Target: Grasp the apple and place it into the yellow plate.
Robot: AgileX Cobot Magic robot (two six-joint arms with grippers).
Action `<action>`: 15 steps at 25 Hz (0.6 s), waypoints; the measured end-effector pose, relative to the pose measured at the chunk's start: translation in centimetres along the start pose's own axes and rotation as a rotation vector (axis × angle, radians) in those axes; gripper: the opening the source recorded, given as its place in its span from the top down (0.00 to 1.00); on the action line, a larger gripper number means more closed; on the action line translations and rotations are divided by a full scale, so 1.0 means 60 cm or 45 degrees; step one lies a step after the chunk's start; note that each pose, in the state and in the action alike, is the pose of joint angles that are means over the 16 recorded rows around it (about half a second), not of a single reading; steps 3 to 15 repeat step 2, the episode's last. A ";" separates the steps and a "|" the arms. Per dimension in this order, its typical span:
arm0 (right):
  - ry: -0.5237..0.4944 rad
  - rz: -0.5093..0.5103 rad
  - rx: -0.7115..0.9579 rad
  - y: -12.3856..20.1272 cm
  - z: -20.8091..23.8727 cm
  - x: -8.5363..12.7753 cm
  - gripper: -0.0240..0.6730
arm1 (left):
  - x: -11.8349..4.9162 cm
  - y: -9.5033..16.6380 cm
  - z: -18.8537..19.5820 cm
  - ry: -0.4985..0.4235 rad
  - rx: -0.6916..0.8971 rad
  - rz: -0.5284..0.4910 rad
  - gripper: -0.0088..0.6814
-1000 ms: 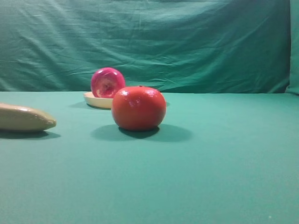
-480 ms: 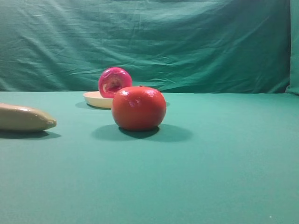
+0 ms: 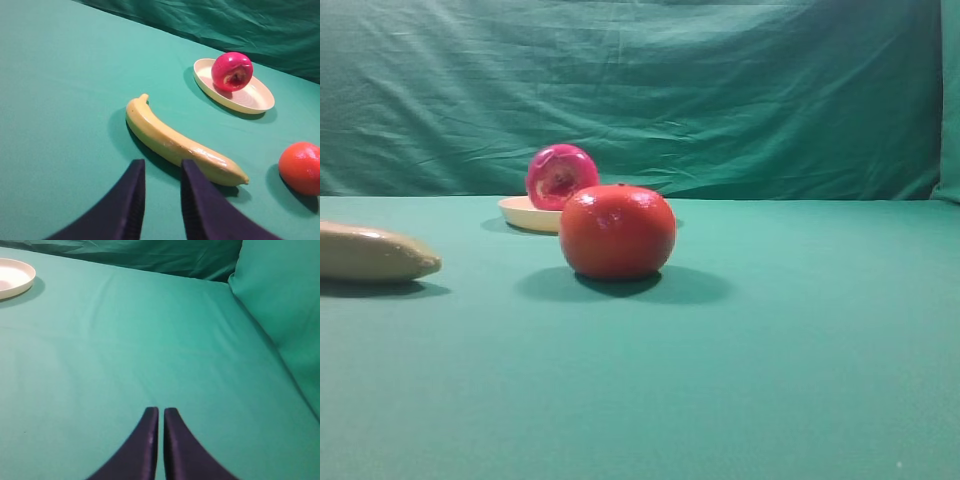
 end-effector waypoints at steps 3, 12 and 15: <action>0.000 0.000 0.000 0.000 0.000 0.000 0.97 | 0.000 0.000 0.000 0.000 0.000 0.000 0.76; 0.000 0.000 0.000 0.000 0.000 0.000 0.97 | 0.000 0.000 0.000 0.000 0.000 0.000 0.76; 0.000 0.000 0.000 0.000 0.000 0.000 0.97 | 0.000 0.000 0.000 0.000 0.000 0.000 0.76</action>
Point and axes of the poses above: a point on each arm's last joint axis where the gripper is mounted, z pointing back along that axis away from the gripper, x along the wrist's bending axis when the last joint is at zero, y = z × x, the point moved 4 cm from there along -z, pointing out along that axis toward the gripper, and after that the axes turned 8 degrees about z, right-handed, at the moved point
